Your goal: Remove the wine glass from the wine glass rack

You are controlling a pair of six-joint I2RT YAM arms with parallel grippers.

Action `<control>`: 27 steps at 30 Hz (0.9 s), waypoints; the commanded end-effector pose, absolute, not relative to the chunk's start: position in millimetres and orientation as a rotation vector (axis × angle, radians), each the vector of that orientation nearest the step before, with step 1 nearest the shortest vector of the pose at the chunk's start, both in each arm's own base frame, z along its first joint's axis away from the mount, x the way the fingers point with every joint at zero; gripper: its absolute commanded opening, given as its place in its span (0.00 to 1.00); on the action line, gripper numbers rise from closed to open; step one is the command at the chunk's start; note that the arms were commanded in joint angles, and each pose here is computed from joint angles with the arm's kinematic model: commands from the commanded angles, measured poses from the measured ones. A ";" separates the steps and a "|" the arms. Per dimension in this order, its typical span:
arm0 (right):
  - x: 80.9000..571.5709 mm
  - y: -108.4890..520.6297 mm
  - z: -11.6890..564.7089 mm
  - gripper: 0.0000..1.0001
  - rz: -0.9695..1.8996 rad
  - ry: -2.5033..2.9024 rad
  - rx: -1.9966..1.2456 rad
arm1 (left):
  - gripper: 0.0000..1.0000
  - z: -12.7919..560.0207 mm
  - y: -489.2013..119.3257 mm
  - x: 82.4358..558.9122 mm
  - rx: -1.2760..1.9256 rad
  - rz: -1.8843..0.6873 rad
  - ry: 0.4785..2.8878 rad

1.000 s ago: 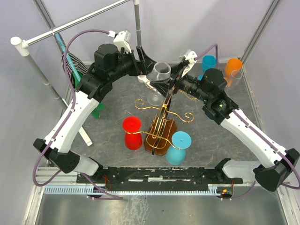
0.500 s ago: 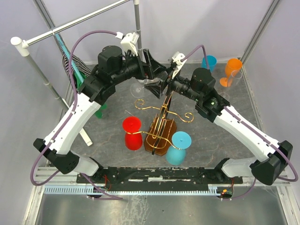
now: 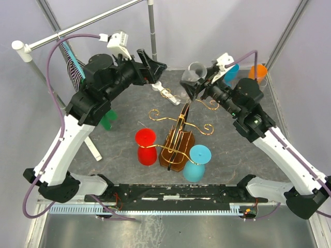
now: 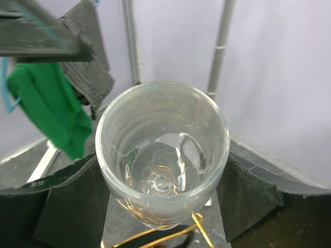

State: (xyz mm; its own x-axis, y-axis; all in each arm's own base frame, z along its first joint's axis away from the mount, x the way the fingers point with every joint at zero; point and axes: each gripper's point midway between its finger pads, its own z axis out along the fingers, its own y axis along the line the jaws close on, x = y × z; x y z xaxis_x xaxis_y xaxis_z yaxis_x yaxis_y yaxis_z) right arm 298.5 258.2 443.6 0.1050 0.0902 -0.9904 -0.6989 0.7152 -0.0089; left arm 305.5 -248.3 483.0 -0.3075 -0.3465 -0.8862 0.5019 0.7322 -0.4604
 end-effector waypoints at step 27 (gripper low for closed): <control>457.6 51.0 339.7 0.63 0.149 1.449 -0.055 | 0.94 453.7 -217.6 294.9 0.122 -0.720 1.678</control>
State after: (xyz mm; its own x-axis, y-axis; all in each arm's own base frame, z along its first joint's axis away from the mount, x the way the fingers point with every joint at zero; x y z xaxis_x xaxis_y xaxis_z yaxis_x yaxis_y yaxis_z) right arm 447.0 56.3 327.2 -0.0227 0.0489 -0.9985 -0.1348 0.9895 0.0515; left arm 294.0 -223.3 438.1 -0.3297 -0.3087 -0.8922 0.4287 0.7930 -0.4328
